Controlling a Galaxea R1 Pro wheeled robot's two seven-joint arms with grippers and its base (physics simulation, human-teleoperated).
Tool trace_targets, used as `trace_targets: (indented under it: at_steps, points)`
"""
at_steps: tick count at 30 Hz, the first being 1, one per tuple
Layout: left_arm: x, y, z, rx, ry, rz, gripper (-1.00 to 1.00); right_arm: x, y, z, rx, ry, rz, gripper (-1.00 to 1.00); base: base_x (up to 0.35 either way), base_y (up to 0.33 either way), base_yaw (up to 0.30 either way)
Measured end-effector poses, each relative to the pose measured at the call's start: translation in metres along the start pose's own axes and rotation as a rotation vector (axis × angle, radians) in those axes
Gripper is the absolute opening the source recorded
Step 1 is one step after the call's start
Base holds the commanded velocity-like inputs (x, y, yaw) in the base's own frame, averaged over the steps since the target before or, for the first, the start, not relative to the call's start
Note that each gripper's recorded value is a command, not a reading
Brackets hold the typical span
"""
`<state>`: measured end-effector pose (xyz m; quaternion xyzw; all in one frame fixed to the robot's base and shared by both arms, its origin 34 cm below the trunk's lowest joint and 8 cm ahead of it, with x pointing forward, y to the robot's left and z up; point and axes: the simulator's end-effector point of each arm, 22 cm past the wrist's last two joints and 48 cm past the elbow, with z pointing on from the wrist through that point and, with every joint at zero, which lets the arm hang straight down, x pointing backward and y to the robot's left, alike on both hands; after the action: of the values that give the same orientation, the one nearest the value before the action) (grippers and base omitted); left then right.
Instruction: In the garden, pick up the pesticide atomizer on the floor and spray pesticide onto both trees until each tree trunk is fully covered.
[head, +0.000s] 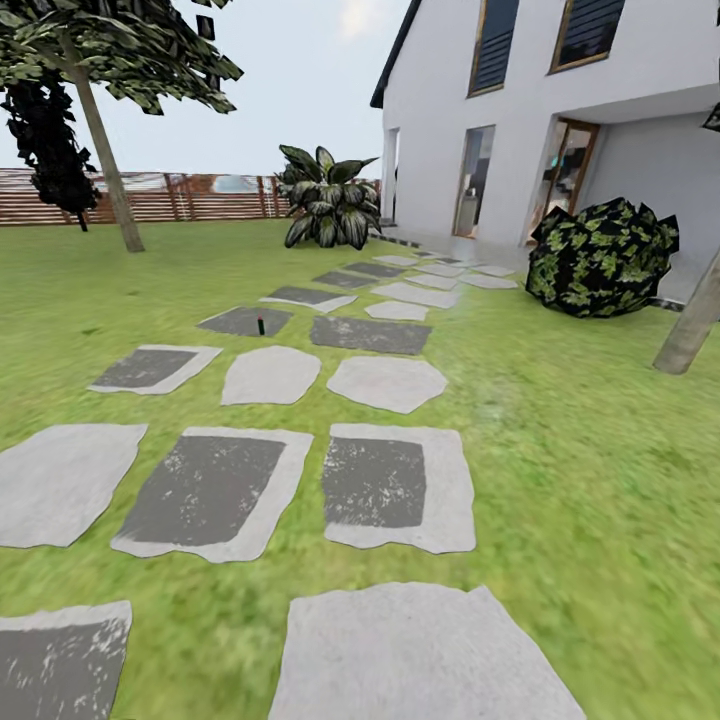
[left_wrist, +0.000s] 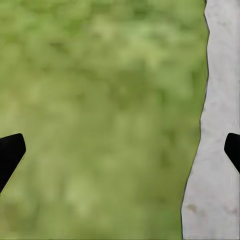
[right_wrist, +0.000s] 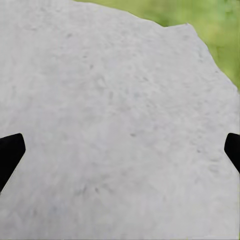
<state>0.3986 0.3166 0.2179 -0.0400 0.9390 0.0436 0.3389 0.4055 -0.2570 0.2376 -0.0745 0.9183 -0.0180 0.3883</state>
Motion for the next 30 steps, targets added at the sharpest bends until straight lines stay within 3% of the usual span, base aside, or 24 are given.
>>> trace_targets:
  at_steps: [30]
  points:
    - [0.021, -0.001, 0.001, 0.0, 0.047, 0.007, 1.0, 0.021, 0.003, 0.0, -0.007, 0.048, 0.001, 1.0, 0.34, 0.0, 0.0]
